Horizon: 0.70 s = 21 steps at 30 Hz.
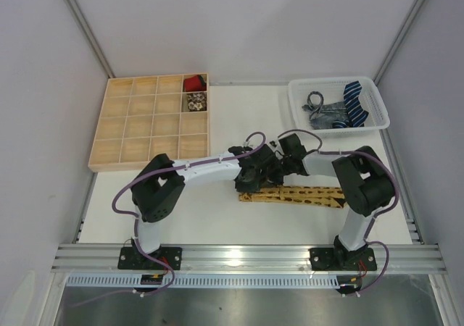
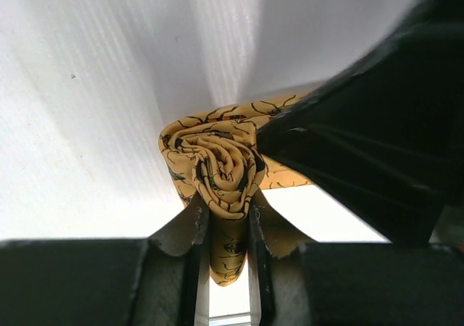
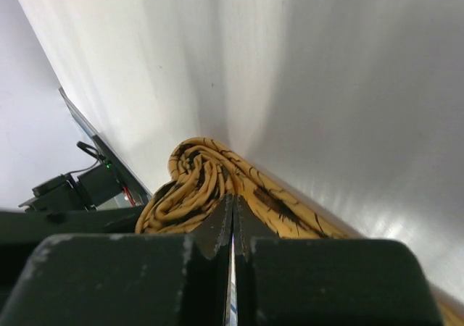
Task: Roll the ties
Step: Roll the tie
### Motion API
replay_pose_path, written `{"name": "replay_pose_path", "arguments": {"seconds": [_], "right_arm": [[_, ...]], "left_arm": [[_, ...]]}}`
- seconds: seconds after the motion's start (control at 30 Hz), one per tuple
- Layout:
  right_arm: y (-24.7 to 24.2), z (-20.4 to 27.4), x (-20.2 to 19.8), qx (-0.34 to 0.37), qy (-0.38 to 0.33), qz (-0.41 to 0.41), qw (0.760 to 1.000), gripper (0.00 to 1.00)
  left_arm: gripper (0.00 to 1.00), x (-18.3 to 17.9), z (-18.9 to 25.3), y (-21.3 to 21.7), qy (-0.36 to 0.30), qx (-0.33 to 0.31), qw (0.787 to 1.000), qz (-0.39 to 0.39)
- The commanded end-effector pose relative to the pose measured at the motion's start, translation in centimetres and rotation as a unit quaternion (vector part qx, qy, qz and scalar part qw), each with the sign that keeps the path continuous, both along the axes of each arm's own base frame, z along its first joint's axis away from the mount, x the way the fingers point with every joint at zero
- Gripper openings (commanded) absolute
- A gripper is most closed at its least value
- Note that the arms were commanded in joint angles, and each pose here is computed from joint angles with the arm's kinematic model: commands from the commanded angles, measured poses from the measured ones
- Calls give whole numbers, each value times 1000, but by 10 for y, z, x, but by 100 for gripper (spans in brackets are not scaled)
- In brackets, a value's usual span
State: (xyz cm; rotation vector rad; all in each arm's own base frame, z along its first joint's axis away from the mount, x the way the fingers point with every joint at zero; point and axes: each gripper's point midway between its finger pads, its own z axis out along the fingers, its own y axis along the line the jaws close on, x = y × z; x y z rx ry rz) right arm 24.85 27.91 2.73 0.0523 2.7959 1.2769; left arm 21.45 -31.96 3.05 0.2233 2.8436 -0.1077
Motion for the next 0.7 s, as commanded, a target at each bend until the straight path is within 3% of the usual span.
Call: {"name": "replay_pose_path", "arguments": {"seconds": [0.0, 0.37, 0.67], "right_arm": [[-12, 27, 10, -2, -47, 0, 999, 0], [-42, -17, -14, -63, -24, -10, 998, 0], [-45, -38, -23, -69, -1, -15, 997, 0]], "left_arm": [[1, -19, -64, -8, 52, 3, 999, 6], [2, -17, -66, -21, 58, -12, 998, -3], [34, -16, -61, -22, 50, -8, 999, -8]]}}
